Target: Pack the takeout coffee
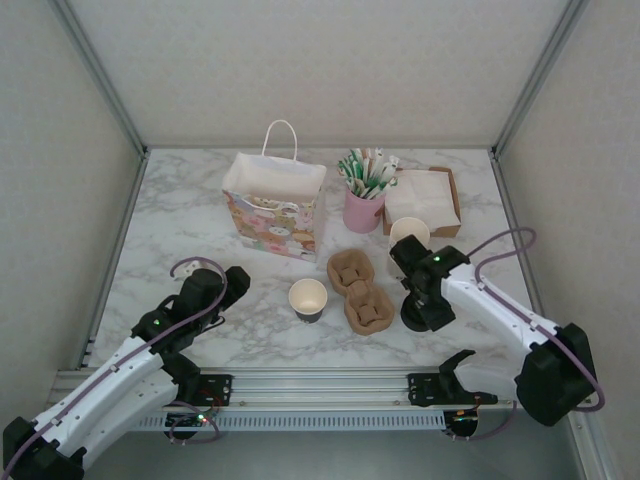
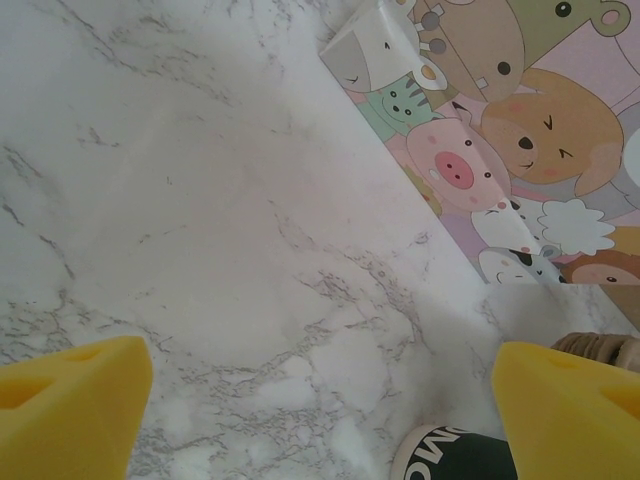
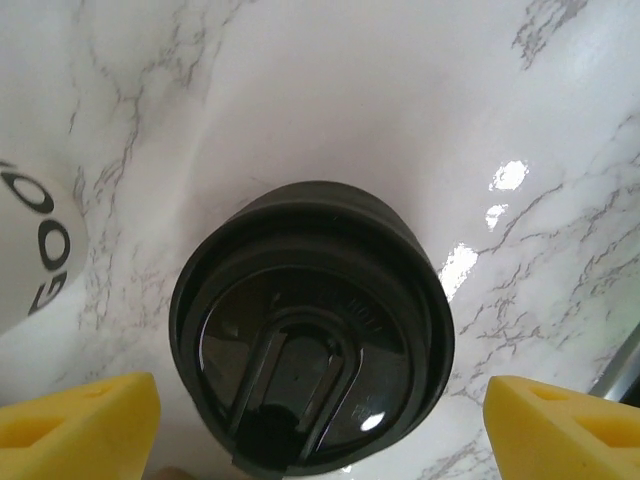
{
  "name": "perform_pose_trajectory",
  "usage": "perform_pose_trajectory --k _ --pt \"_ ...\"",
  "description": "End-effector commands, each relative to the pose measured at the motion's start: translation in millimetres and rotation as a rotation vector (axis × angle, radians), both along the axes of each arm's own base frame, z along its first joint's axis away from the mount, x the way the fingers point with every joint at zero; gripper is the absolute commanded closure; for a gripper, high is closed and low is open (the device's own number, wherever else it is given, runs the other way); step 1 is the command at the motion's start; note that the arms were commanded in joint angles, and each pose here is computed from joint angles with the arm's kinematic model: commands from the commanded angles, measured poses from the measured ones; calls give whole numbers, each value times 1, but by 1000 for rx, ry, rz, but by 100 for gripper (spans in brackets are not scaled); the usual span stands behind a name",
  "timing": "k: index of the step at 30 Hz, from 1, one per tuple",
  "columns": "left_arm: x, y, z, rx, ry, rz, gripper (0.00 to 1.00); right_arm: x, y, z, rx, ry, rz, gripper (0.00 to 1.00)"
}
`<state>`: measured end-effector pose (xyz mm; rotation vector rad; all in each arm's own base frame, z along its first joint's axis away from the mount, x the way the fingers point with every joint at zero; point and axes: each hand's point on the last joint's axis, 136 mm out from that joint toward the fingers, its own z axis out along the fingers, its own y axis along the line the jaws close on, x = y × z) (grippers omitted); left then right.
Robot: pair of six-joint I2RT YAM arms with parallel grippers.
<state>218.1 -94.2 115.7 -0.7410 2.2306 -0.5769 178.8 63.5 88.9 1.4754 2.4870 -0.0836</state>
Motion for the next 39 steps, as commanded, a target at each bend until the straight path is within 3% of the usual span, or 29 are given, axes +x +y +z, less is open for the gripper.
perform_pose_trajectory --k 1,19,30,39 --pt "4 0 10 6 -38 6 11 2 -1 -6 62 -37 -85 16" --pt "3 1 11 5 -39 8 11 4 -4 -24 67 31 -96 18" --pt "2 2 12 9 -41 8 11 0 -6 -29 57 59 -96 27" --pt "3 3 14 9 -46 10 12 11 -3 -12 41 34 73 27"
